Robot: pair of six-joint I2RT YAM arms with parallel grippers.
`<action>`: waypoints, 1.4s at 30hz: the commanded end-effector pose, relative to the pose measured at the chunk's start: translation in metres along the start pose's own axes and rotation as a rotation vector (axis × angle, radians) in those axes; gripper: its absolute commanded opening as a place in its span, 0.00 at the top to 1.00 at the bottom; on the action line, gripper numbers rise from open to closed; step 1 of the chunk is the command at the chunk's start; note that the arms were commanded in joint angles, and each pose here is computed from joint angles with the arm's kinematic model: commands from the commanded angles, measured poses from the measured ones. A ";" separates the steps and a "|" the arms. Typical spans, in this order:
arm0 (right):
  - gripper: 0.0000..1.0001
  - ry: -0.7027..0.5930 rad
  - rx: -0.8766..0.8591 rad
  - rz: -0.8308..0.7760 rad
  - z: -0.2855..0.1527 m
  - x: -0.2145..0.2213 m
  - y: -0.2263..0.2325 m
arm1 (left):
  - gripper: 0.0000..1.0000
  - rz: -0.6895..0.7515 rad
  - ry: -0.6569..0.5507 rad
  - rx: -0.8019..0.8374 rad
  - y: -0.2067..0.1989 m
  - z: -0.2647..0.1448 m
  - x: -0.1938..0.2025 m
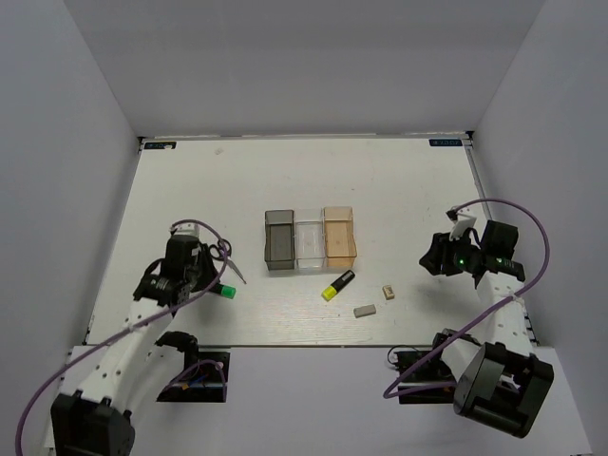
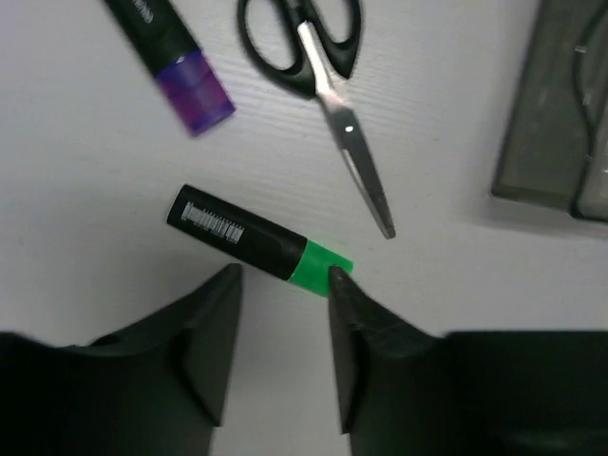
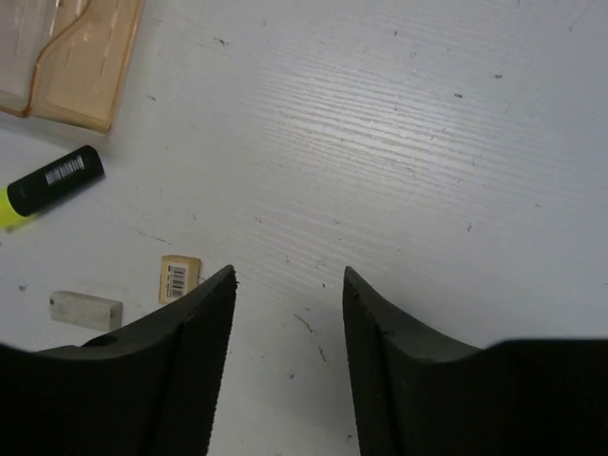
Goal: Sort the stationery into containers
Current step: Grab a piece of stationery with the left arm
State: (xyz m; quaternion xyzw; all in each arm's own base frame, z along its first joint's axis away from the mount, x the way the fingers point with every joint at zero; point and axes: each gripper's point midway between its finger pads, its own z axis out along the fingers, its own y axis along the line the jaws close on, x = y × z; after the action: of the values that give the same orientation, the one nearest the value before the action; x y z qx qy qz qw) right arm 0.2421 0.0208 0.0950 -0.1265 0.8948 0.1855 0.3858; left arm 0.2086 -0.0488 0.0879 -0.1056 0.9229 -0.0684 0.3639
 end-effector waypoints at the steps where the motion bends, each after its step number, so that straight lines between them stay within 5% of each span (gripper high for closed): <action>1: 0.38 -0.006 0.009 -0.012 -0.006 -0.021 0.003 | 0.44 -0.158 0.135 -0.097 0.008 0.013 0.003; 8: 0.38 -0.007 -0.037 -0.063 -0.008 -0.027 0.023 | 0.38 -0.235 0.093 -0.300 0.031 0.043 -0.040; 12: 0.38 -0.029 -0.032 -0.105 -0.011 -0.030 0.028 | 0.38 -0.246 0.167 -0.405 0.047 0.064 -0.049; 34: 0.36 0.005 -0.064 -0.103 -0.009 -0.023 0.034 | 0.37 -0.409 0.298 -0.399 0.075 0.130 -0.037; 37: 0.36 0.003 -0.068 -0.103 -0.009 -0.023 0.035 | 0.47 -0.415 0.324 -0.412 0.078 0.131 -0.022; 42: 0.36 -0.007 -0.070 -0.109 -0.010 -0.025 0.036 | 0.81 -0.416 0.349 -0.426 0.082 0.128 -0.003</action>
State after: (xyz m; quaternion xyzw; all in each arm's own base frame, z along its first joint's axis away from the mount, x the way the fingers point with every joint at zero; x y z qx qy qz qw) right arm 0.2325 0.0487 0.1122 -0.1740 0.8904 0.1967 0.3717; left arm 0.3110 0.0351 0.0118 -0.3434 0.9173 0.0471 0.1959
